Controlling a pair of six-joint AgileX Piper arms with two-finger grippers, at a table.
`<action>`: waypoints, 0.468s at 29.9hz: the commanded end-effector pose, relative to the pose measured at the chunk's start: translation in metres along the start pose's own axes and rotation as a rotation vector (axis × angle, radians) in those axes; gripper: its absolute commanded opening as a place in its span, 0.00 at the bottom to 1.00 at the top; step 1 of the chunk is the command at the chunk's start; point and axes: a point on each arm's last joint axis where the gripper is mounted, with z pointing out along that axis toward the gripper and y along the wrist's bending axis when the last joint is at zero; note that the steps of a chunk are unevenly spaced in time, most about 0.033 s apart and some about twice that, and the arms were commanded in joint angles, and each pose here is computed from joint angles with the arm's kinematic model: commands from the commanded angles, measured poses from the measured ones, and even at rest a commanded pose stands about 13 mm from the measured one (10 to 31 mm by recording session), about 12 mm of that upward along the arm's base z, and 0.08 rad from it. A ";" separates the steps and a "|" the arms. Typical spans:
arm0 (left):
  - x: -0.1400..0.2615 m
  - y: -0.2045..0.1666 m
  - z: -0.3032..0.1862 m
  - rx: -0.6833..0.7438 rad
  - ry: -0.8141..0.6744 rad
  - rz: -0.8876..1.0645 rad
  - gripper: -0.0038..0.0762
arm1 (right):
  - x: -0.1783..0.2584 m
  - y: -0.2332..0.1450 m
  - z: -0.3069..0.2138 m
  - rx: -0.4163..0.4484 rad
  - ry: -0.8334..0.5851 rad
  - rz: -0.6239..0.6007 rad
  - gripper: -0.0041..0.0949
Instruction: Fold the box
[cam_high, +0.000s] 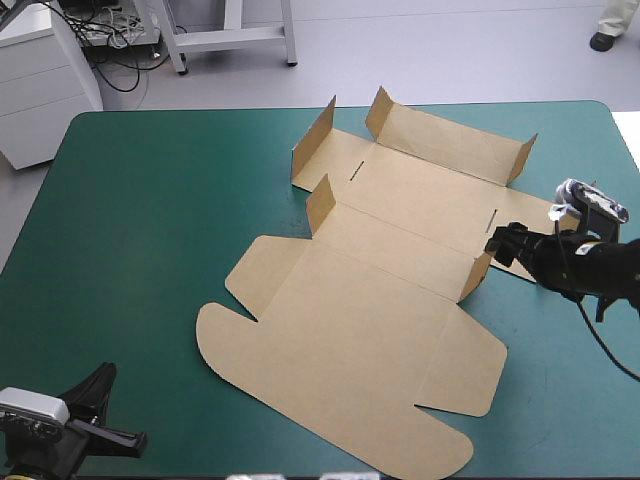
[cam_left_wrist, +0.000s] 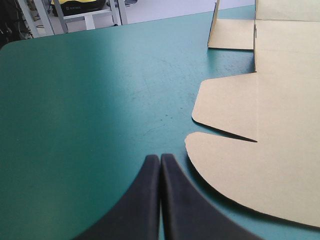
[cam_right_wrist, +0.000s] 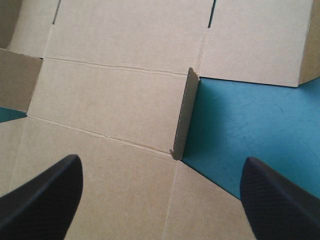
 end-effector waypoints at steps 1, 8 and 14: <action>-0.012 0.000 -0.007 -0.004 -0.110 -0.011 0.01 | -0.021 0.004 0.014 -0.012 0.016 0.027 0.84; -0.012 0.000 -0.007 -0.004 -0.110 -0.011 0.01 | -0.040 -0.002 0.059 0.022 0.127 0.050 0.84; -0.012 0.000 -0.007 -0.004 -0.110 -0.011 0.01 | -0.047 -0.005 0.087 0.009 0.194 0.073 0.84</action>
